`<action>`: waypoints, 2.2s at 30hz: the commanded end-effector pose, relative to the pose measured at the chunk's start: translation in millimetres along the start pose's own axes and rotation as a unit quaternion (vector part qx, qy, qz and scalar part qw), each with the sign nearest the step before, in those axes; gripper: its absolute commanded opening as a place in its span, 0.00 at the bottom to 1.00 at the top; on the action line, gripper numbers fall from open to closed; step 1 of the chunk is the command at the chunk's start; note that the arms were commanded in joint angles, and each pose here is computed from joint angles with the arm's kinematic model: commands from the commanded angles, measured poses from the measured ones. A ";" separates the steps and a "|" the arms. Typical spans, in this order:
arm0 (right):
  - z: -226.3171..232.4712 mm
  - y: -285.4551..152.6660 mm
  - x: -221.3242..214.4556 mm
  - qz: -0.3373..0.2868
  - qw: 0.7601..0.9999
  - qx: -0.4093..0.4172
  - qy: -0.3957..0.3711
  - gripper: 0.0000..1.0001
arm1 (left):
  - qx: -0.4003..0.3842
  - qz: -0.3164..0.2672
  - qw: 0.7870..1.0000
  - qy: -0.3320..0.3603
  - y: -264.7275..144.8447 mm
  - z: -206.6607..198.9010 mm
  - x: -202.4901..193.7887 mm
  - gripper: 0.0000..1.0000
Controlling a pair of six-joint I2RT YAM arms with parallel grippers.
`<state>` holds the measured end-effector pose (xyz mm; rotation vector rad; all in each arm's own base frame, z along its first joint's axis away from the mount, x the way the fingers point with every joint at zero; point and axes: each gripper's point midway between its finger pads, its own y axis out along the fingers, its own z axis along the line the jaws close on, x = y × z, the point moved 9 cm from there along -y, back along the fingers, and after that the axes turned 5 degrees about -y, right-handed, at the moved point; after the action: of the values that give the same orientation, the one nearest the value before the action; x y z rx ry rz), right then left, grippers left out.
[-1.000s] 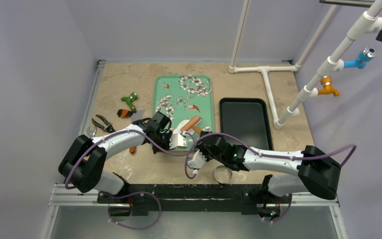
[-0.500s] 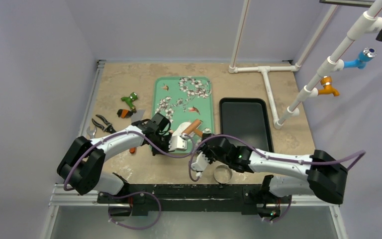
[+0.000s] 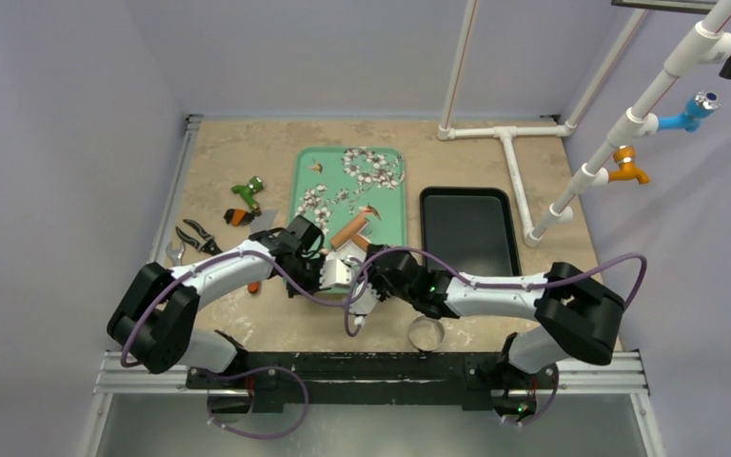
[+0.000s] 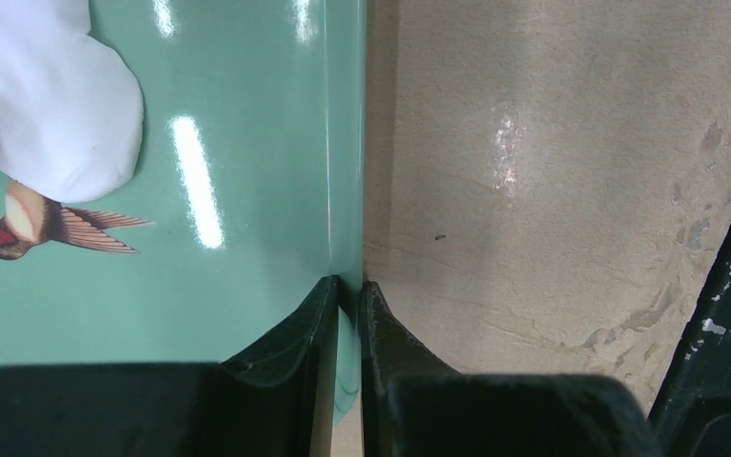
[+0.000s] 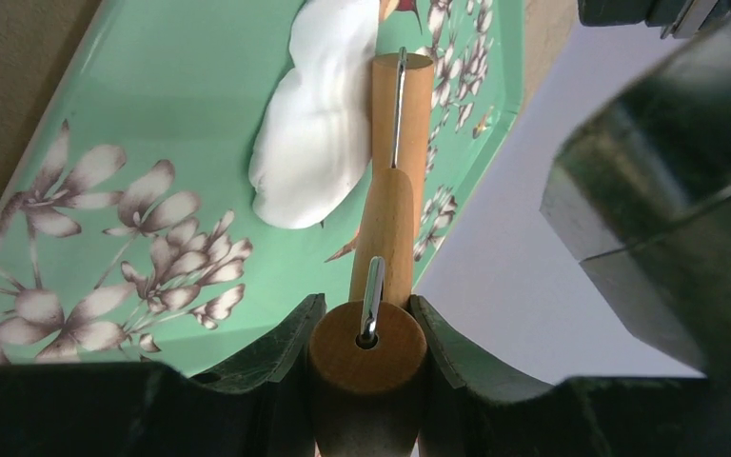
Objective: Roll out the dumpling wrappers from the dough
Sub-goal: Flatten out the dough on the work surface.
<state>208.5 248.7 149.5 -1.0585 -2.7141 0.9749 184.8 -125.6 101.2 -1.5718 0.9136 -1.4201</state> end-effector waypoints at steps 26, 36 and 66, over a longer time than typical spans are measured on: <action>45.4 -39.6 -11.6 0.014 0.993 0.120 0.005 0.00 | -0.050 0.004 0.999 -0.007 5.1 -18.7 -6.1 0.00; 48.1 -30.1 -1.8 -0.020 0.992 0.121 0.008 0.00 | -0.050 0.006 0.999 -0.006 5.7 -18.5 -6.3 0.00; 67.1 -62.2 11.1 -0.010 0.981 0.190 -0.046 0.00 | -0.047 0.004 0.999 -0.008 5.4 -18.2 -6.0 0.00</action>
<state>180.6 231.8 160.8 -1.0565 -2.6487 1.1181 182.0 -126.7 101.2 -1.5697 0.9186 -1.4331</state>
